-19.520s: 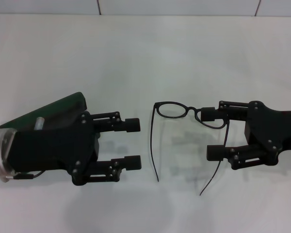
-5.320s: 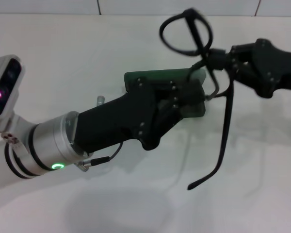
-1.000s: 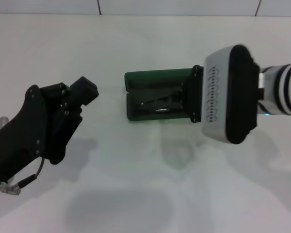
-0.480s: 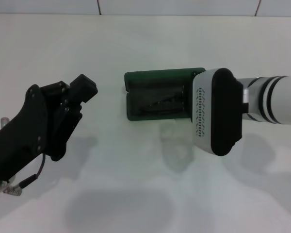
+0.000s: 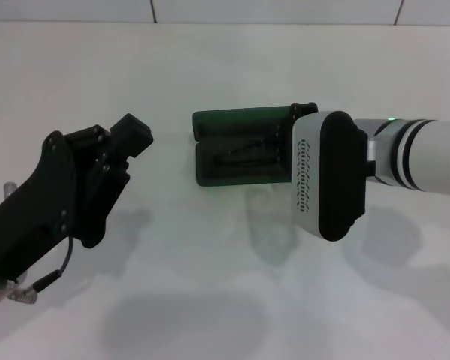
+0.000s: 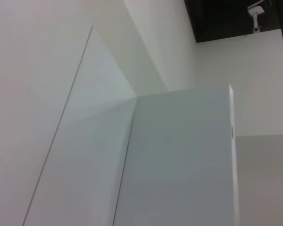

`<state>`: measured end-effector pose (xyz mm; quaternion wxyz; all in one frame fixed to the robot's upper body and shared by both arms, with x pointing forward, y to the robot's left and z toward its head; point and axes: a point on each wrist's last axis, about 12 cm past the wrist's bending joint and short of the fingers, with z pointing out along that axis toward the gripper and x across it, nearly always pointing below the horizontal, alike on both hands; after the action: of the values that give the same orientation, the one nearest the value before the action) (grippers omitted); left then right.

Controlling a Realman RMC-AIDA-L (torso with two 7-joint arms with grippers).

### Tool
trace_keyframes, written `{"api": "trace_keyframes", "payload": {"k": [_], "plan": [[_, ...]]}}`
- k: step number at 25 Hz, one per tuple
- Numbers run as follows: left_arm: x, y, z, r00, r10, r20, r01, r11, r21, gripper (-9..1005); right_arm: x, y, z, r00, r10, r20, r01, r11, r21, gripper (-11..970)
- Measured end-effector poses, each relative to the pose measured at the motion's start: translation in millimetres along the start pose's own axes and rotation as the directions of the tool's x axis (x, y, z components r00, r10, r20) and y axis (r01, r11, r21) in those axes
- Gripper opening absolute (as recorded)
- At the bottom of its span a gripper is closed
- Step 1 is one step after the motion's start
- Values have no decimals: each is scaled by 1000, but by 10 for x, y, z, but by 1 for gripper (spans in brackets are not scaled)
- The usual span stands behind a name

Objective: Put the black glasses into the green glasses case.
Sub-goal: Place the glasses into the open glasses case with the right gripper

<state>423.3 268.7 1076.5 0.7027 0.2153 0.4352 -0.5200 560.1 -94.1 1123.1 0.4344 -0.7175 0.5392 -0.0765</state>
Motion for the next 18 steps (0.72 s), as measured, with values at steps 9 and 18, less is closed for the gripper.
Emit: {"api": "trace_keyframes", "payload": {"k": [9,18], "plan": [[18,-1,-4,1000,-5,-3,5,1000,-9,40,33,13,65,1000,-3,0,3,1000,14,37],[32,-13,-16,1000,-5,-6,5,1000,-18,41,25,17,102,1000,-10,4,10,1000,14,50]]}}
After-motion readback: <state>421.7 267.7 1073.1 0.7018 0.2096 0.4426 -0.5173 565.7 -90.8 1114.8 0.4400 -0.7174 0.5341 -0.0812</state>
